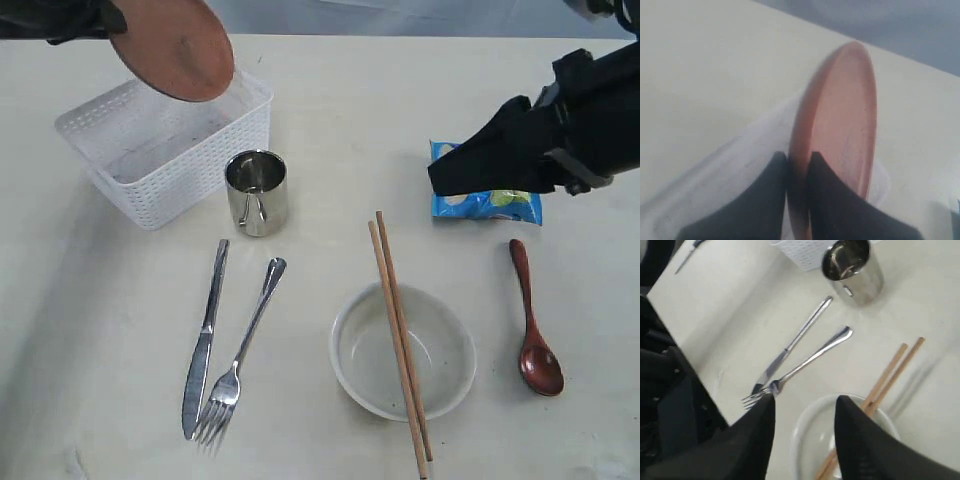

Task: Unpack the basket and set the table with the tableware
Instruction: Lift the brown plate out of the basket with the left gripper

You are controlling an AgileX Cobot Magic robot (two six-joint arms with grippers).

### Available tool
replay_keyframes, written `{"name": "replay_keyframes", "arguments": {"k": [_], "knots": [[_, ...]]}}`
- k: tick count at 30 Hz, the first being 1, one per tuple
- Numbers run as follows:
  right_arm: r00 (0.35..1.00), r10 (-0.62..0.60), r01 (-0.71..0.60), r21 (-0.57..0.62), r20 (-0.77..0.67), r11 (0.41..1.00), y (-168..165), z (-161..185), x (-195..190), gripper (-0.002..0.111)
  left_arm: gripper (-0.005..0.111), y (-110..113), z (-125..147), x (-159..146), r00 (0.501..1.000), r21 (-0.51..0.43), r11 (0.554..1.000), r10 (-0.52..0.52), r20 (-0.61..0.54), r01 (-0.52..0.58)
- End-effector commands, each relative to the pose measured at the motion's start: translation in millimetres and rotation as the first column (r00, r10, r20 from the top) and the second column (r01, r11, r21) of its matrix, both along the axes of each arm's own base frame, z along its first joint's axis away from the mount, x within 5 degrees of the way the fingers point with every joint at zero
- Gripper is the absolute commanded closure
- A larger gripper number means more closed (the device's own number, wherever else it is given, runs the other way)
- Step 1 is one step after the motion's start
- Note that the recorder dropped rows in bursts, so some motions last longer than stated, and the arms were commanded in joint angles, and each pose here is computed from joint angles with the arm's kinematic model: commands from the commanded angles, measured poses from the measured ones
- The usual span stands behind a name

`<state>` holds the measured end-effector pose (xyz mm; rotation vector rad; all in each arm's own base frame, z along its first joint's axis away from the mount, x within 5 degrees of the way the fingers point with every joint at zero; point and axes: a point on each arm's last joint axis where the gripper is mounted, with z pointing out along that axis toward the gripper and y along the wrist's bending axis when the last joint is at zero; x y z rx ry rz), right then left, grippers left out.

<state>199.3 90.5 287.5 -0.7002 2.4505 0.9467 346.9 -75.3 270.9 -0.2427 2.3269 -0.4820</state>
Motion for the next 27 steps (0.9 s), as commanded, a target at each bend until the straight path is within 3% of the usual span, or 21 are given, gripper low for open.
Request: {"name": "replay_keyframes", "arguments": {"k": [1,7,12,17,23,27], "knots": [[0.981,-0.173,0.186,-0.165,0.092,0.969,-17.2,-2.5,10.5,0.068,0.107,2.5,23.9,-17.1,0.997,0.036,0.997,-0.063,0.042,0.062],[0.94,-0.278,0.315,-0.189,0.2,0.93,-25.6,0.8,20.5,0.051,0.107,-6.3,43.6,-32.4,0.987,-0.063,0.987,-0.141,0.07,0.146],[0.921,-0.321,0.364,-0.193,0.222,0.911,-28.8,1.3,23.7,0.049,0.107,-14.6,57.9,-39.6,0.975,-0.174,0.963,-0.184,0.126,0.204],[0.89,-0.357,0.408,-0.146,0.283,0.901,-30.8,11.9,21.8,0.05,0.107,-35.3,50.4,-42.0,0.915,-0.309,0.861,-0.383,0.126,0.403],[0.834,-0.449,0.494,-0.072,0.321,0.866,-44.5,27.1,15.8,0.053,0.107,-48.0,38.9,-32.3,0.89,-0.472,0.761,-0.433,0.143,0.446],[0.811,-0.486,0.523,-0.032,0.327,0.852,-47.9,36.7,6.5,0.067,0.107,-59.5,27.3,-33.8,0.855,-0.484,0.724,-0.507,0.111,0.492]]}}
